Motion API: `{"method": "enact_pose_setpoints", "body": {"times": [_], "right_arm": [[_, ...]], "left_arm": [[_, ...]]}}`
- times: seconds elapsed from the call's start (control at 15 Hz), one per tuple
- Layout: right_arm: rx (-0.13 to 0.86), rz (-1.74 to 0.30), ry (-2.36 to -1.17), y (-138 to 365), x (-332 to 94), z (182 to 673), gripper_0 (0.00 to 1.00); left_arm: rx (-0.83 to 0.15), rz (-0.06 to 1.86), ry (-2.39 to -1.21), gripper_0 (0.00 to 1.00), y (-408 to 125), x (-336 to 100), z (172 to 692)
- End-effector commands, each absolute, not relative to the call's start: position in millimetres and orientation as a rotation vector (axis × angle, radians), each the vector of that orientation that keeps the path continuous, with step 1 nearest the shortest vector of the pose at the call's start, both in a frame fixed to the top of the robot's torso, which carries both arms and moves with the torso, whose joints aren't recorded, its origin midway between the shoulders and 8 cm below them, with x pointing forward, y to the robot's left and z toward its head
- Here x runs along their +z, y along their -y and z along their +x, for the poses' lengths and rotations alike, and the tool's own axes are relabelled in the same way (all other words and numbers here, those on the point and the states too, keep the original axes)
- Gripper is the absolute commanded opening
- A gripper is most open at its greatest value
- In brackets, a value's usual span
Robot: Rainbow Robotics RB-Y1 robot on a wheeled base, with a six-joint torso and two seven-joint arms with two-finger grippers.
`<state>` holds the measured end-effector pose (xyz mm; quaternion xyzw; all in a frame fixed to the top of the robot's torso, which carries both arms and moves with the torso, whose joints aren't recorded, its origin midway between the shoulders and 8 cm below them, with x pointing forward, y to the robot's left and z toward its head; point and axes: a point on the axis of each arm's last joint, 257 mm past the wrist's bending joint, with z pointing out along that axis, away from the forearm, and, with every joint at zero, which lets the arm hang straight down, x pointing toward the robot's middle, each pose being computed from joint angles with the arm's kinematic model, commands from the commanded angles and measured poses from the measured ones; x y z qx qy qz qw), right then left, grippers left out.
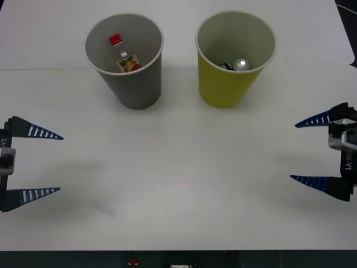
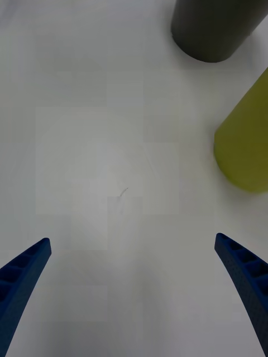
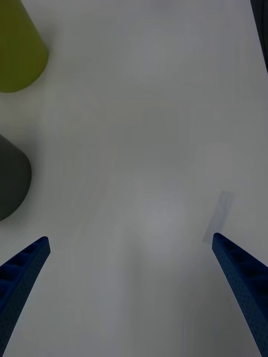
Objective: Put the can into the green bin and the plastic bottle into the gray bin
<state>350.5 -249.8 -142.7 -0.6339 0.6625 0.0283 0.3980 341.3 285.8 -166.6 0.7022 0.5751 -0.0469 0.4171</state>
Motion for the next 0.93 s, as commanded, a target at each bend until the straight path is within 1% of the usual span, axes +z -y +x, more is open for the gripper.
{"method": "enact_pose_setpoints", "body": {"times": [0.07,0.93], "right_arm": [[0.071,-1.632,-1.682,256.2,-143.7,346.1,1.00],[0.070,-1.688,-1.661,258.9,-146.8,338.1,1.00]], "left_arm": [[-0.118,1.762,-1.444,1.00,-285.8,-166.6,341.3],[-0.118,1.762,-1.444,1.00,-285.8,-166.6,341.3]]}}
